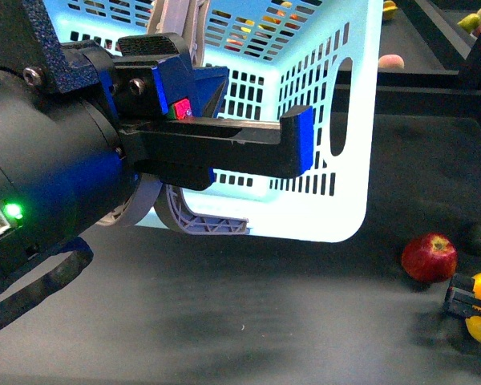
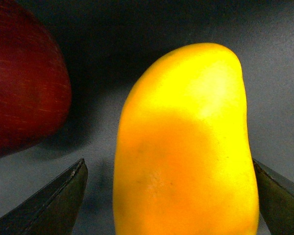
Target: Pick mango with right arm and hold basket with left
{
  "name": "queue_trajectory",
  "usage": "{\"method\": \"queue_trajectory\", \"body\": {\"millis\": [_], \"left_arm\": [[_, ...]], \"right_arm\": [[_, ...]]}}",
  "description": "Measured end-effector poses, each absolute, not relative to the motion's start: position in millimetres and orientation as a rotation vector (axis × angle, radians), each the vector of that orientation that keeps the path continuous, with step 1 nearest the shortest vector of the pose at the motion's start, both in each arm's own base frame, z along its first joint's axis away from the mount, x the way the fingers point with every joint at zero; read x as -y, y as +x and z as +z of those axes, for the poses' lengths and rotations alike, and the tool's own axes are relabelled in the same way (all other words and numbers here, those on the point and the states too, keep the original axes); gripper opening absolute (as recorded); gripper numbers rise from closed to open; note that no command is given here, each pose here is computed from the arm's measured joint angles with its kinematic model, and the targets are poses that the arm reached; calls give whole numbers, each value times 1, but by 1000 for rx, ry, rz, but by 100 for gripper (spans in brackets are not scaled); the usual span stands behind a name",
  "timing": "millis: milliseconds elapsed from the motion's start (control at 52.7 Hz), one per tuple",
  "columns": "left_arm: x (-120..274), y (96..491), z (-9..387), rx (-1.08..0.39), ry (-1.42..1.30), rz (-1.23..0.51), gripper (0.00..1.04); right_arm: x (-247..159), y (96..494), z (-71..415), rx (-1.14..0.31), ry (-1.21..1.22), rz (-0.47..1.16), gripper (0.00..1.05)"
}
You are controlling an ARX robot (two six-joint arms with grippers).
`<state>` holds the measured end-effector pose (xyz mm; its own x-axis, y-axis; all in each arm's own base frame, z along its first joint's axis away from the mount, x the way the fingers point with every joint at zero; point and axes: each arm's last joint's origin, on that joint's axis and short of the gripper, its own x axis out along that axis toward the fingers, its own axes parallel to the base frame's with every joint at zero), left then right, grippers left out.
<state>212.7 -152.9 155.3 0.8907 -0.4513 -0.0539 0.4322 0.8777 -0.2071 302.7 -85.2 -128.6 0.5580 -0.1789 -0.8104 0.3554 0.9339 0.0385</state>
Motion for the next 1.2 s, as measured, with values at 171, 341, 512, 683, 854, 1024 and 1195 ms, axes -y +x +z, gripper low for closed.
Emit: {"method": "queue_trajectory", "body": {"millis": [171, 341, 512, 683, 854, 1024, 1195], "left_arm": [[153, 213, 155, -102, -193, -462, 7], [153, 213, 155, -102, -193, -462, 7], [153, 213, 155, -102, -193, -462, 7], [153, 213, 155, -102, -193, -461, 7], [153, 213, 155, -102, -192, -463, 7], [153, 213, 155, -102, -192, -462, 7], [153, 213, 155, -102, -192, -461, 7]], "right_arm": [[89, 301, -129, -931, 206, -324, 93], [92, 295, -128, -935, 212, -330, 67], [95, 291, -117, -928, 246, -337, 61], [96, 293, -84, -873, 323, -310, 61], [87, 300, -27, -770, 393, -234, 61], [63, 304, 41, -657, 435, -110, 61], [35, 305, 99, -557, 443, 24, 61]]}}
